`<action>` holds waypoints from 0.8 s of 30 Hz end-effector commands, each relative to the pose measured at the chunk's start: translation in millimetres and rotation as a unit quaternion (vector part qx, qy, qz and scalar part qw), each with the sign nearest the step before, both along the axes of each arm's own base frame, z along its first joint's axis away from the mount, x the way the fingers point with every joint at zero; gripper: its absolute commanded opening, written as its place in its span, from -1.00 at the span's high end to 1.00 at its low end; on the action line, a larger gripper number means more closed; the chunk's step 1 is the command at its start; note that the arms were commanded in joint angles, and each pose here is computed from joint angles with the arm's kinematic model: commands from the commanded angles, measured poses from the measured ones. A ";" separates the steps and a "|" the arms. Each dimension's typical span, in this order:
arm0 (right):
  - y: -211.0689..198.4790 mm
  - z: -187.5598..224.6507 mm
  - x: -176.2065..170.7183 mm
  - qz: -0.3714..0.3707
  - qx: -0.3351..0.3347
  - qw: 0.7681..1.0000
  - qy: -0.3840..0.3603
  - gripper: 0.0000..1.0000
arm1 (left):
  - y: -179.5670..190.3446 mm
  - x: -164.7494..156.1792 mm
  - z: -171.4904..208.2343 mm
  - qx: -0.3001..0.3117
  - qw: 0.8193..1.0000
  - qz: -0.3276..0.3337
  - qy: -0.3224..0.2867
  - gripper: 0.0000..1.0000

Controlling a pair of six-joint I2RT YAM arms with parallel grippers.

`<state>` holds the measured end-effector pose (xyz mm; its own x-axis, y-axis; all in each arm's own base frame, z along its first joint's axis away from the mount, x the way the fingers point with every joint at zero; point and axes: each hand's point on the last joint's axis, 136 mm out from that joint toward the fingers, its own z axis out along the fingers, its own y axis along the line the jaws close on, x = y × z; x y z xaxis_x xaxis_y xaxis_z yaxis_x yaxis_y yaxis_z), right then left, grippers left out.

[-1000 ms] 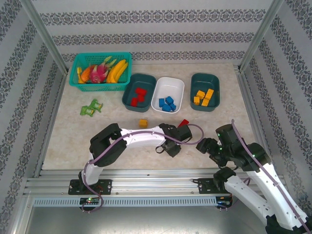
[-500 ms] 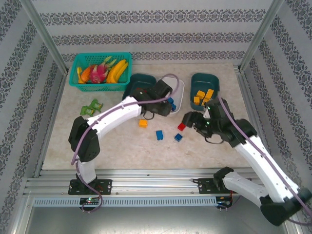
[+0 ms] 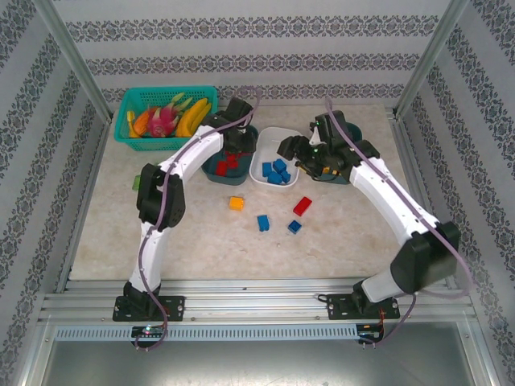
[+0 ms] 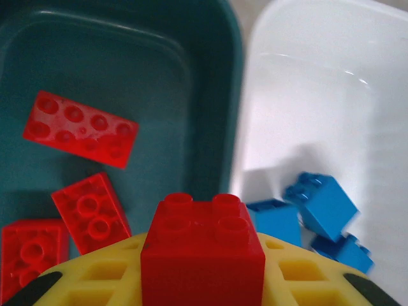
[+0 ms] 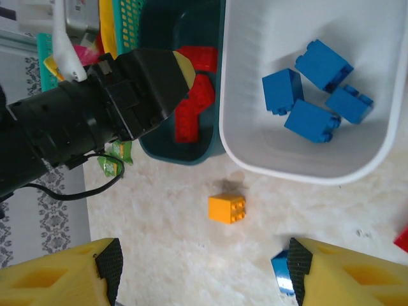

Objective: Sort the legos into containers by color

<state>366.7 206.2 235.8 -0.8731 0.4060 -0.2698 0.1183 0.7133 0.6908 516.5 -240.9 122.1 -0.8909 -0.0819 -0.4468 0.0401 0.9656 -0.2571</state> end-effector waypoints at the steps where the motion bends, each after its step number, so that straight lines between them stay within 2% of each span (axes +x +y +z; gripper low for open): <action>1: 11.9 12.1 19.9 0.011 0.023 0.999 -0.020 -0.42 | 9.8 6.3 -5.6 -0.013 0.999 0.021 0.028 0.27; 7: 18.1 4.9 38.0 0.010 0.019 1.000 -0.011 -0.42 | 10.9 16.6 -32.4 -0.024 0.998 0.018 0.053 0.25; 15: 18.8 -4.5 39.0 0.008 0.015 1.000 0.003 -0.42 | 14.1 12.7 -59.9 -0.014 0.996 0.017 0.082 0.20; 21: 21.6 -4.2 38.7 0.012 0.012 1.000 0.002 -0.42 | 17.0 11.8 -57.2 -0.009 0.996 0.018 0.081 -0.14; 24: 23.8 -4.7 37.1 0.018 0.003 1.000 0.002 -0.42 | 18.0 13.2 -45.5 -0.011 0.997 0.018 0.071 -0.23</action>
